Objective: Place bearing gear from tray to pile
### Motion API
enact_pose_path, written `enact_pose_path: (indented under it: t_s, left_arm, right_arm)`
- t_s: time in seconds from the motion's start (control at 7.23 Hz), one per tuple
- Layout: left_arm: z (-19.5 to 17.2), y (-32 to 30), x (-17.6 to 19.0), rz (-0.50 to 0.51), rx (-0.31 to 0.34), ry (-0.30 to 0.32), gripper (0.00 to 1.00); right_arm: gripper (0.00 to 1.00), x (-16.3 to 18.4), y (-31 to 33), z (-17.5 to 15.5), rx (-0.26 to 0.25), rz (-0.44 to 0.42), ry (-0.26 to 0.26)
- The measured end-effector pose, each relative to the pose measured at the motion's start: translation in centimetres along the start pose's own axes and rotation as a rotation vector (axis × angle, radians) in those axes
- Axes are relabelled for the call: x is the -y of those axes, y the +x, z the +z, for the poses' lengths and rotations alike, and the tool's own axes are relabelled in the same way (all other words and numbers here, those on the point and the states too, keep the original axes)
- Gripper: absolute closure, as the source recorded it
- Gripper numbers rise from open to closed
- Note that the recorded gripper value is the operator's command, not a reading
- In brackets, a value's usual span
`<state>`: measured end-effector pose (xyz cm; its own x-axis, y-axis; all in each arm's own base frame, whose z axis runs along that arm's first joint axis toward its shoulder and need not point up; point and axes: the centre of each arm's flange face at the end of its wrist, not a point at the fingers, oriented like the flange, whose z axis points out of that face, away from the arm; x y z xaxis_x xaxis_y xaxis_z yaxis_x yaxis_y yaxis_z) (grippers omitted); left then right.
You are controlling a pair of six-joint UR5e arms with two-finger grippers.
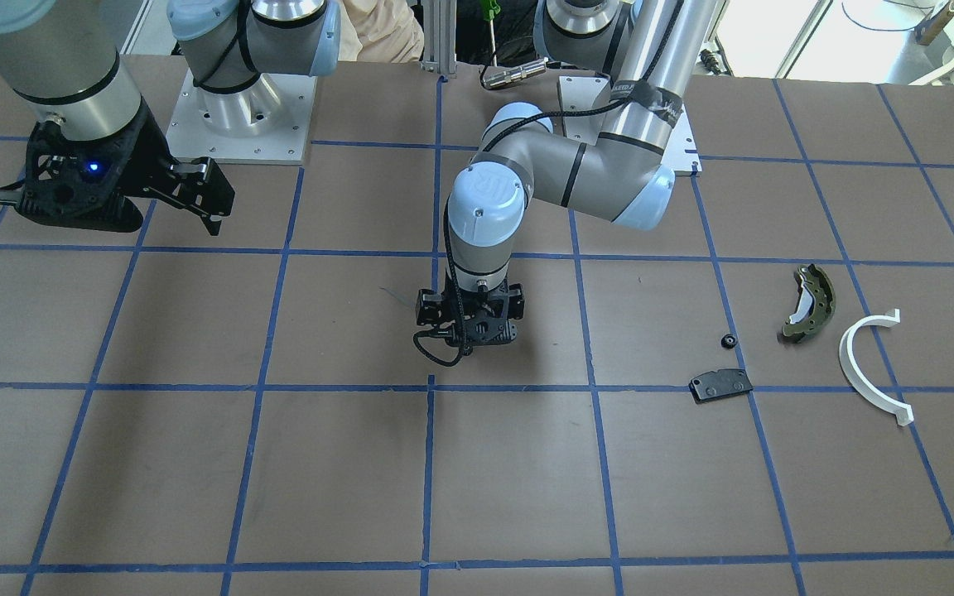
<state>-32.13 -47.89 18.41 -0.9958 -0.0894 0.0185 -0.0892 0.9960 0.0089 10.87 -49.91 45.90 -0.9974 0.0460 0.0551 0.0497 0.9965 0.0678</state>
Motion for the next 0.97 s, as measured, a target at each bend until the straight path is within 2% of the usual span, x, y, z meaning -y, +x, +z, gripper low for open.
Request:
enact_pose_path:
  t_s: [0.14, 0.28, 0.41, 0.55, 0.69, 0.97]
  left_arm:
    - [1.11, 0.09, 0.43, 0.001, 0.005, 0.013, 0.02]
    - [1.65, 0.12, 0.62, 0.004, 0.008, 0.019, 0.29]
    - [1.70, 0.13, 0.69, 0.006, 0.008, 0.025, 0.67]
    - [1.55, 0.13, 0.71, 0.007, 0.007, 0.030, 0.87]
    - [1.37, 0.13, 0.71, 0.008, 0.006, 0.034, 1.00]
    - [1.02, 0.15, 0.74, 0.009, 0.003, 0.041, 1.00]
  right_arm:
    - [0.00, 0.02, -0.01, -0.02, 0.001, 0.000, 0.002]
    - [0.00, 0.03, 0.00, -0.03, 0.000, 0.000, 0.002]
    - [0.00, 0.05, 0.04, -0.02, -0.002, 0.001, 0.002]
    - [0.00, 0.05, 0.05, -0.03, -0.003, 0.002, 0.003]
    - [0.00, 0.01, 0.03, -0.16, 0.000, 0.005, 0.005]
    - [0.00, -0.33, -0.35, -0.54, 0.006, 0.001, 0.011]
